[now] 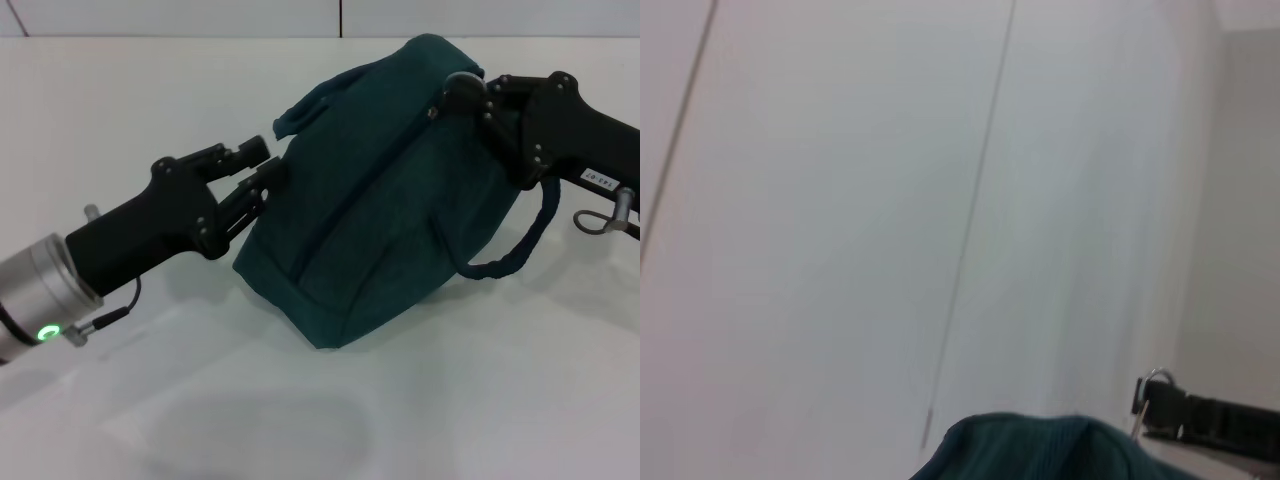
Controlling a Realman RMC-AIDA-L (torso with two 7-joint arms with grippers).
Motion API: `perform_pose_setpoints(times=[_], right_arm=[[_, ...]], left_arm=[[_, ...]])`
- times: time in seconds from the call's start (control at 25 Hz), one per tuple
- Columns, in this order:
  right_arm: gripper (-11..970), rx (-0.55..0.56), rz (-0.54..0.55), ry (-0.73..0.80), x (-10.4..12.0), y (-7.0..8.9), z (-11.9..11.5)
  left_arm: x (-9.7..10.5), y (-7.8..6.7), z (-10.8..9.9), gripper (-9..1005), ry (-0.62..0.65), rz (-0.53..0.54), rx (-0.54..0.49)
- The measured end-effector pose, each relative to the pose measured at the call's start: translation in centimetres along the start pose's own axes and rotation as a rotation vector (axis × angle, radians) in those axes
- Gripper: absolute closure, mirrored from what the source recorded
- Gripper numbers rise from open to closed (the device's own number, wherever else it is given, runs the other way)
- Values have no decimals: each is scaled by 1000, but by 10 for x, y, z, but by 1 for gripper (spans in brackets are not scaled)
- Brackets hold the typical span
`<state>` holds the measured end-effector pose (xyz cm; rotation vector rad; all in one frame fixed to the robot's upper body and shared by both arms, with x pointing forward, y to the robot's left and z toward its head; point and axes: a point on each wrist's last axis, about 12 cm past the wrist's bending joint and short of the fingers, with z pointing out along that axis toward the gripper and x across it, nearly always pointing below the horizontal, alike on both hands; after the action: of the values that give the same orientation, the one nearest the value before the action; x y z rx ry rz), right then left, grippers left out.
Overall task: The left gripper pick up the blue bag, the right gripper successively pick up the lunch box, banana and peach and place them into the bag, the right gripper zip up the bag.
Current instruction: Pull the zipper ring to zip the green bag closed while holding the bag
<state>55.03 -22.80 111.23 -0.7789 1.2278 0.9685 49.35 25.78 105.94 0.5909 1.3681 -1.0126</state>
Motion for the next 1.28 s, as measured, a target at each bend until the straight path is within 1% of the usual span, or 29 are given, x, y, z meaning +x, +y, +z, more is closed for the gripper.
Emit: perform_pose_setpoints(times=[0.12,0.28,0.32,0.4,0.52,0.56,0.68,0.76,0.84,1.08,1.28], right_arm=[[944,4,1,1,0,0,-1],[944,9,3,1,1,0,-3],[944,10,4,2,1,1,-3],[944,11,4,2,1,1,-4],[944,13,4,1,2,1,-4],[944,14,5,1,2,1,-4],[944,14,5,1,2,1,-5],[944,14,5,1,2,1,-5],[944,12,5,0,2,1,-5],[944,6,8,-2,2,3,-5],[944,10,13,-1,4,5,-8]], left_arm=[[-5,3,9,695,13,0,37],[-12,7,20,691,46,2,99],[-12,7,20,690,46,2,99],[-16,6,26,684,88,-11,146],[-17,6,27,668,112,-24,166],[-23,8,27,663,121,-53,183],[-31,9,26,647,112,-64,208],[-31,9,26,636,112,-64,208],[-38,7,28,626,105,-85,236],[-34,3,36,594,138,-106,270],[-28,6,36,402,157,-101,217]])
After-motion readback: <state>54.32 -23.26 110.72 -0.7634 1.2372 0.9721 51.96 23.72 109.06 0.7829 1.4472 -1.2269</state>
